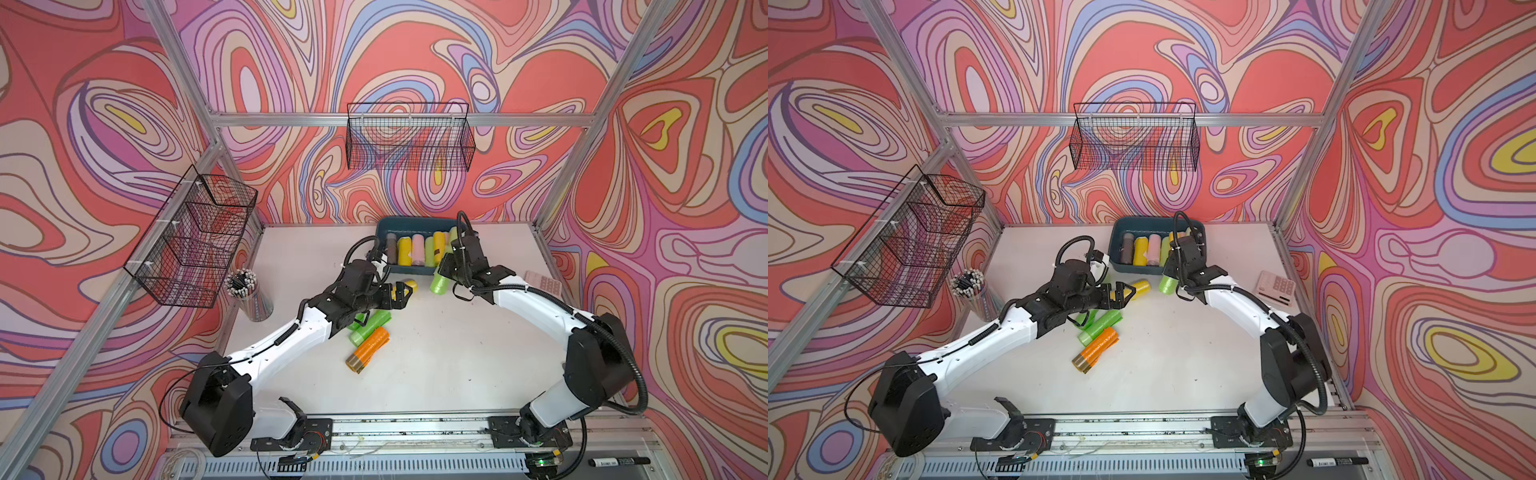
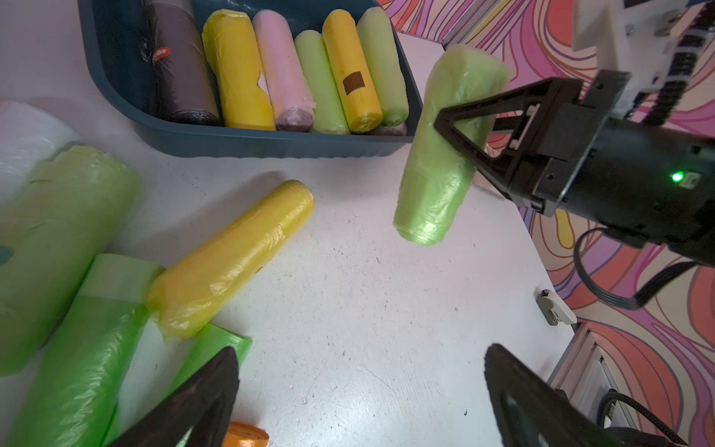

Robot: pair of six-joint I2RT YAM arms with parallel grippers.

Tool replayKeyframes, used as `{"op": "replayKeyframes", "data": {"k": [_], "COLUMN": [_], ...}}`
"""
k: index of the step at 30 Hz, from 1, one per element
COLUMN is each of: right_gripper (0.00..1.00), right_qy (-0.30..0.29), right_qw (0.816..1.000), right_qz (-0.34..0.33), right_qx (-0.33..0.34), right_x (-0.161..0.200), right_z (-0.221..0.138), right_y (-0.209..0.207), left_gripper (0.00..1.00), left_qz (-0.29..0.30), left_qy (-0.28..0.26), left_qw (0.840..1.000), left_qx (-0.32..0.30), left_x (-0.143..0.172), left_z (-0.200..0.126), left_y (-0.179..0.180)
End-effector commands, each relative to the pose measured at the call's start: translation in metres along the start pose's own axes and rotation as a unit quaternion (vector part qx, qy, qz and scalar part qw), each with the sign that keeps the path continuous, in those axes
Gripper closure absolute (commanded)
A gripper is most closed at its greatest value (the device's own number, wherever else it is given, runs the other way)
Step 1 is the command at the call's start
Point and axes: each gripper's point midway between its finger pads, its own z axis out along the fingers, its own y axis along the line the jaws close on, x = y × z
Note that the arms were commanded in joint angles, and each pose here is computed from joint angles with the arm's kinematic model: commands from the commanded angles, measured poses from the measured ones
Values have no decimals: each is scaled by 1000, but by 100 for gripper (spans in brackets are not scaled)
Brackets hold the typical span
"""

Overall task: Put the roll of trash bags into the storage box
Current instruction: Place the roll of trash bags in the storage box.

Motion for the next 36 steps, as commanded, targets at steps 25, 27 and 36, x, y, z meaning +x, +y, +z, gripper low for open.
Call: {"op": "replayKeyframes", "data": {"k": [25, 27, 36], "right_gripper": [78, 79, 80], "right_qy": [-3, -4, -15], "right_qw": [999, 999, 998], "right_qz": [-31, -36, -62], "right_qx": [-34, -29, -13], "right_x": [-43, -45, -56], "right_z": [91, 97, 124], "right_y": [41, 41, 46], "left_gripper": [0, 0, 0], "left_qz": [-4, -4, 2], "left_qy": [-21, -22, -22], "left_qw": [1000, 1000, 1000], "left_qx": [20, 17, 5], "left_x": [-17, -17, -18], "left_z": [-18, -20, -22], "left_y": [-15, -15, -11]}}
